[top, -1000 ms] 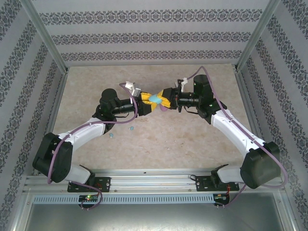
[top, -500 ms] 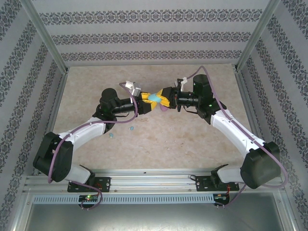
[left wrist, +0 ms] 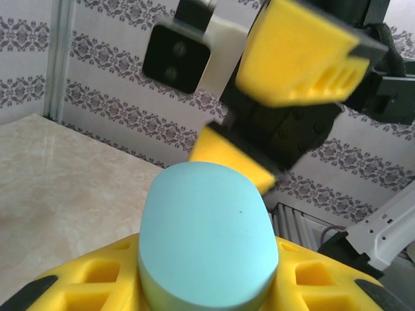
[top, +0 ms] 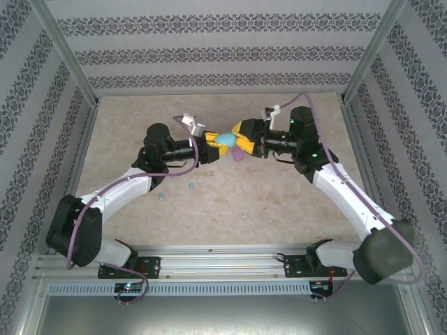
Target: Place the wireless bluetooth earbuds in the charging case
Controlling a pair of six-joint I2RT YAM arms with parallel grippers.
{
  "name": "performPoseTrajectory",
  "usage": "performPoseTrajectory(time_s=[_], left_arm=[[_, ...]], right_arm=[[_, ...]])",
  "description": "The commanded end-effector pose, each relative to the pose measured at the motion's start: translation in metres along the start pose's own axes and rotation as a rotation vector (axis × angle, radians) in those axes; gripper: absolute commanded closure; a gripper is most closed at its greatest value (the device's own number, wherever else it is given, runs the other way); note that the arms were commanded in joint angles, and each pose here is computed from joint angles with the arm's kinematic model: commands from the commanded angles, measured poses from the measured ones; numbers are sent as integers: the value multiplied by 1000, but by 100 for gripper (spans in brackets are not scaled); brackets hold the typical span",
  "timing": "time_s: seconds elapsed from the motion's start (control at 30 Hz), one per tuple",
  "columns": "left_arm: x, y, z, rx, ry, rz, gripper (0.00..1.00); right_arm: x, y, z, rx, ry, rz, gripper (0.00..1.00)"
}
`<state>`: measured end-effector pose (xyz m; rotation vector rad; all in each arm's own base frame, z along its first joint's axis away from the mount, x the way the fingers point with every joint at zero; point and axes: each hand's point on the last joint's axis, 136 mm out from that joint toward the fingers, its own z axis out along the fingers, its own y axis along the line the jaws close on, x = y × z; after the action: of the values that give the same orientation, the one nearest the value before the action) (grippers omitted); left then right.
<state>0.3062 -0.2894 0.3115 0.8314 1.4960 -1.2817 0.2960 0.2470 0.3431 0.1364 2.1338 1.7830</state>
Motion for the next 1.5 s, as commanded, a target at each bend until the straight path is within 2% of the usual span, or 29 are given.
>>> performPoseTrajectory(time_s=[0.0,0.23,0.5,1.2,1.47], left_arm=[[-20,-19,-12,55,5,26,79],[-27,-40,-24,106,68,-6,80],[-31,-62,-35,138,130,-12,80],[-41,-78,-39,181,141,-25,80],[-42,-79,-40,185,142,-29,80]], right_arm=[[-1,42,-26,-5,-61,-346,34],[35,50,-18,68,104,-795,29],[61,69,-4,-80,243,-980,28],[76,57,18,-165,363,-981,29],[76,53,25,-160,377,-985,41]])
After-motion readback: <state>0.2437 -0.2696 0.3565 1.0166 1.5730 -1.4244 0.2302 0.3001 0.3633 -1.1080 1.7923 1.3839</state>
